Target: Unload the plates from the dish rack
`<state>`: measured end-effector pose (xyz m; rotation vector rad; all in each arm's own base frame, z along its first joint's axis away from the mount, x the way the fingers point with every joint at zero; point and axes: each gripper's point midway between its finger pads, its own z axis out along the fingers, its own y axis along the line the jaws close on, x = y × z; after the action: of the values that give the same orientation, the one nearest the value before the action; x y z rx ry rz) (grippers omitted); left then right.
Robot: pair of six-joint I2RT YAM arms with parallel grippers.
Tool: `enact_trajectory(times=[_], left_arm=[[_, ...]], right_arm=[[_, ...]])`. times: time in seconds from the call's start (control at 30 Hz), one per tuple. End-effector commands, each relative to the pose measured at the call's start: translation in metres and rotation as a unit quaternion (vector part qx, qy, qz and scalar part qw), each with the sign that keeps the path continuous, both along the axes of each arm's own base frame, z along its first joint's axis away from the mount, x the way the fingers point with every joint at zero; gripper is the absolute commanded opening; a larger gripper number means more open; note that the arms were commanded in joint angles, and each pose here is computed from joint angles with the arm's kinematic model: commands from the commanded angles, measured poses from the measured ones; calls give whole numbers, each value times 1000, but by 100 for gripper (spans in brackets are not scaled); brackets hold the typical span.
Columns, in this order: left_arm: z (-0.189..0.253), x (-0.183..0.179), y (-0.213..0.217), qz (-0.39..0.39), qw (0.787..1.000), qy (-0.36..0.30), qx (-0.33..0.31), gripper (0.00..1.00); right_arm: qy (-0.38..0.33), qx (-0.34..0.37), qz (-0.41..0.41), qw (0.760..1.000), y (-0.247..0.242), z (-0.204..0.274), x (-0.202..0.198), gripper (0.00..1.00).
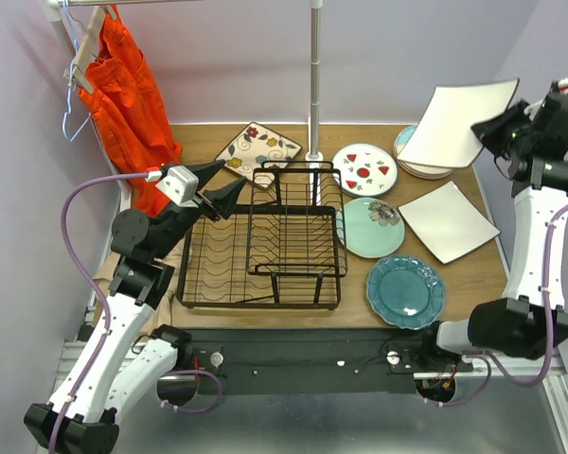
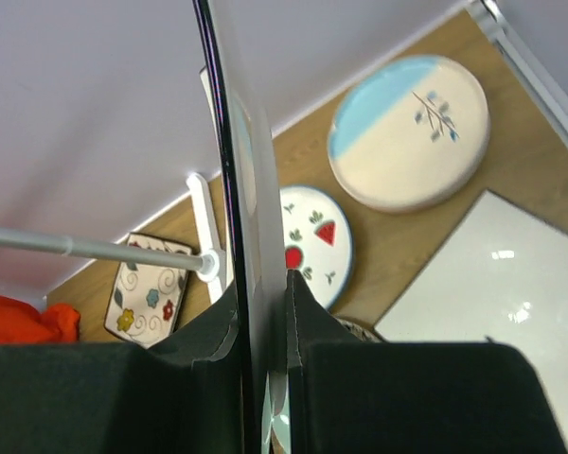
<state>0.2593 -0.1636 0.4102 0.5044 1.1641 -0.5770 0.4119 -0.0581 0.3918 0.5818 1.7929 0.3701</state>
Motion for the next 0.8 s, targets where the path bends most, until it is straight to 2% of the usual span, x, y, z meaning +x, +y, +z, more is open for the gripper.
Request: enact_trajectory(times=[0.0,0.27,0.4,0.77], left_arm=[[8,-5,2,0,1000,-16,-10,65],[8,-7,0,-9,1000,-16,-11,66],[9,-8,0,-10,1000,-19,-12,65],[12,-11,-1,-16,1000,-23,-13,66]], right_arm=[[-112,29,-34,993,-6,37,-28,1],[-96,83,-68,990,-31,-16,-42,1],[-101,79,-91,988,-44,-32,-47,1],[-145,132,-65,978,-58,-82,-55,1]])
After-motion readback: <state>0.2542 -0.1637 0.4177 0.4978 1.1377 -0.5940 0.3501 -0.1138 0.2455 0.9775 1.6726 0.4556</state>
